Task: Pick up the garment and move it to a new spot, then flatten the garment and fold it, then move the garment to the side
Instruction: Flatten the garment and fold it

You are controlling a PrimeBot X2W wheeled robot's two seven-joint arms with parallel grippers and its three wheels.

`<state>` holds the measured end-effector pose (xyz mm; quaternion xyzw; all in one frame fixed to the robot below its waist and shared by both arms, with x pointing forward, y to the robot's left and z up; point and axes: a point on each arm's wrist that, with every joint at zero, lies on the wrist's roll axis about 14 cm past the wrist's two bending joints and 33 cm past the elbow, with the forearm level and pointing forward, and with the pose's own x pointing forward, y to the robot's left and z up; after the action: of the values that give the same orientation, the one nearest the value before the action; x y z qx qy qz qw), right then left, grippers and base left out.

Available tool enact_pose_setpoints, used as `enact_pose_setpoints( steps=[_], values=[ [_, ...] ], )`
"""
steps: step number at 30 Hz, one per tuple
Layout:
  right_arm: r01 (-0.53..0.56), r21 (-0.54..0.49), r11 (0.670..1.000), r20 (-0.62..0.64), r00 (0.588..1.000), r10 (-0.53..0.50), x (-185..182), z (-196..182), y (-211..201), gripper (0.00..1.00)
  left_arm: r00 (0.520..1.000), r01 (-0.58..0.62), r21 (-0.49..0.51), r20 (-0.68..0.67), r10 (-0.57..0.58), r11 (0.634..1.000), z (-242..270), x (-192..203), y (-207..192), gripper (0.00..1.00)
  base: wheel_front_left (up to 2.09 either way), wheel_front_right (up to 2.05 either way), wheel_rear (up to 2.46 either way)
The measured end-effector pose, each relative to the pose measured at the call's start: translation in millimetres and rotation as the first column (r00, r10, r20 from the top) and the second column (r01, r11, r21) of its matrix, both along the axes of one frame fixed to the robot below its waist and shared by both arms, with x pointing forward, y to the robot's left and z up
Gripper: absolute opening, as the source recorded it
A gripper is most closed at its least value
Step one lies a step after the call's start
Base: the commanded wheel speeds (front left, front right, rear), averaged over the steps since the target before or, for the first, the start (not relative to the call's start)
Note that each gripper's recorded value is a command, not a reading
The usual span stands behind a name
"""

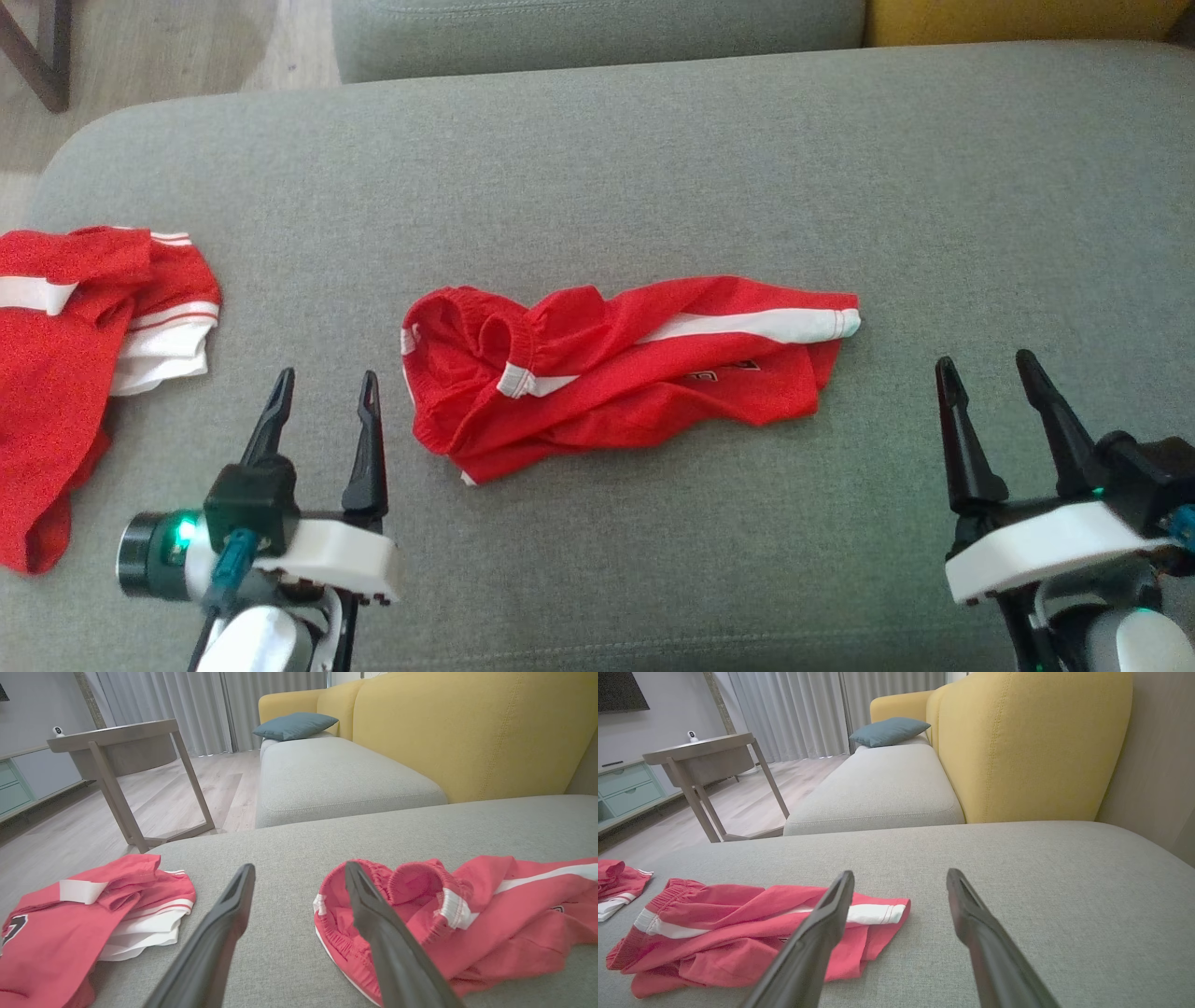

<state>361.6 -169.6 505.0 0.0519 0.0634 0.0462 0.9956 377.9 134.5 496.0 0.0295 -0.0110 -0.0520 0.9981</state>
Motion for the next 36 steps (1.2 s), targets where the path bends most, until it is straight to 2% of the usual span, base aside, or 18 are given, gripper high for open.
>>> enact_pose_setpoints(
  steps=[11,15,22,28,32,33,34,36],
  values=[
    [-0.003,0.001,1.000,0.003,1.000,0.003,0,1,1,1.00,1.000,0.023,-0.006,-0.001,-0.023,1.000,0,-2,-4,1.00,0.00,0.00,0.00],
    [-0.009,0.001,1.000,-0.007,1.000,0.009,2,-2,3,1.00,0.992,0.120,-0.024,-0.024,-0.121,0.992,-2,-1,-27,1.00,0.00,0.00,0.00],
    [-0.014,0.005,1.000,-0.033,0.999,0.014,4,-11,5,1.00,0.934,0.320,-0.095,-0.134,-0.331,0.943,-3,16,-88,1.00,0.00,0.00,0.00],
    [0.010,0.012,1.000,-0.059,0.998,-0.010,2,-20,-2,1.00,0.872,0.347,-0.118,-0.326,-0.366,0.930,-41,17,-100,1.00,0.00,0.00,0.00],
    [0.028,0.009,1.000,-0.074,0.997,-0.028,2,-25,-8,1.00,0.842,0.353,-0.144,-0.380,-0.381,0.924,-53,17,-104,1.00,0.00,0.00,0.00],
    [0.032,0.008,0.999,-0.078,0.996,-0.032,2,-27,-9,1.00,0.840,0.356,-0.148,-0.383,-0.385,0.923,-54,17,-105,0.68,0.00,0.00,0.00],
    [0.035,0.007,0.999,-0.081,0.996,-0.035,3,-28,-10,1.00,0.838,0.356,-0.149,-0.386,-0.386,0.922,-55,18,-105,0.00,0.00,0.00,0.00],
    [0.041,0.006,0.999,-0.078,0.996,-0.041,5,-28,-12,1.00,0.836,0.356,-0.150,-0.391,-0.386,0.922,-57,19,-105,0.00,0.00,0.00,0.00]
  ],
)
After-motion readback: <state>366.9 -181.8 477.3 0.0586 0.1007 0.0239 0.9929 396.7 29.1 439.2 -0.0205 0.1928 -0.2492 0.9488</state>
